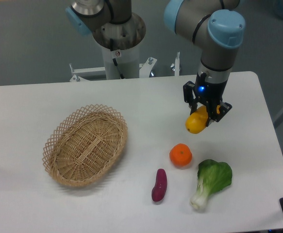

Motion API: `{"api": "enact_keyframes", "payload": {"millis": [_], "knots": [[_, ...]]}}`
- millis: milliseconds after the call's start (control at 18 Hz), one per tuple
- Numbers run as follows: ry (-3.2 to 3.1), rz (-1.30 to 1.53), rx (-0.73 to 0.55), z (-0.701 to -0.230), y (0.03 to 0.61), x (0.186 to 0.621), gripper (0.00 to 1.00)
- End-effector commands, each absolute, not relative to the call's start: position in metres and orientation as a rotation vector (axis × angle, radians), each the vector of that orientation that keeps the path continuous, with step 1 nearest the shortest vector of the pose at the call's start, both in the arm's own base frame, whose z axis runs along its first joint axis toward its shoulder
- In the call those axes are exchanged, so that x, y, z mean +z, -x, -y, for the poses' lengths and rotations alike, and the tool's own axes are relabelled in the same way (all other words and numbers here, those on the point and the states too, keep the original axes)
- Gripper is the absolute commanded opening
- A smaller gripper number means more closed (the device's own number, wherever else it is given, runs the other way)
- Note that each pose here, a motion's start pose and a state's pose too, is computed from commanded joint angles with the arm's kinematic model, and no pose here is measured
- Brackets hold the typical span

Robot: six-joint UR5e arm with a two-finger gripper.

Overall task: Place the mango on the table
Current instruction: 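Carry the yellow mango in the gripper and lower it toward the table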

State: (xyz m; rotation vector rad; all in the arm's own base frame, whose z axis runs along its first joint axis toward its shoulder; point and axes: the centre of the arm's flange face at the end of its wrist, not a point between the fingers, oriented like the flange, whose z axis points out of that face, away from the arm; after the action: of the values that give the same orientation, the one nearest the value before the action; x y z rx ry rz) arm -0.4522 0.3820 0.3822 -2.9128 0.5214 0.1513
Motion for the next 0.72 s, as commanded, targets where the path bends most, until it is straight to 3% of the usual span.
{"api": "enact_keyframes", "payload": {"millis": [722], "knots": [[2.896,-0.716,0.143,-0.343,0.479,0.360,0.46]]}}
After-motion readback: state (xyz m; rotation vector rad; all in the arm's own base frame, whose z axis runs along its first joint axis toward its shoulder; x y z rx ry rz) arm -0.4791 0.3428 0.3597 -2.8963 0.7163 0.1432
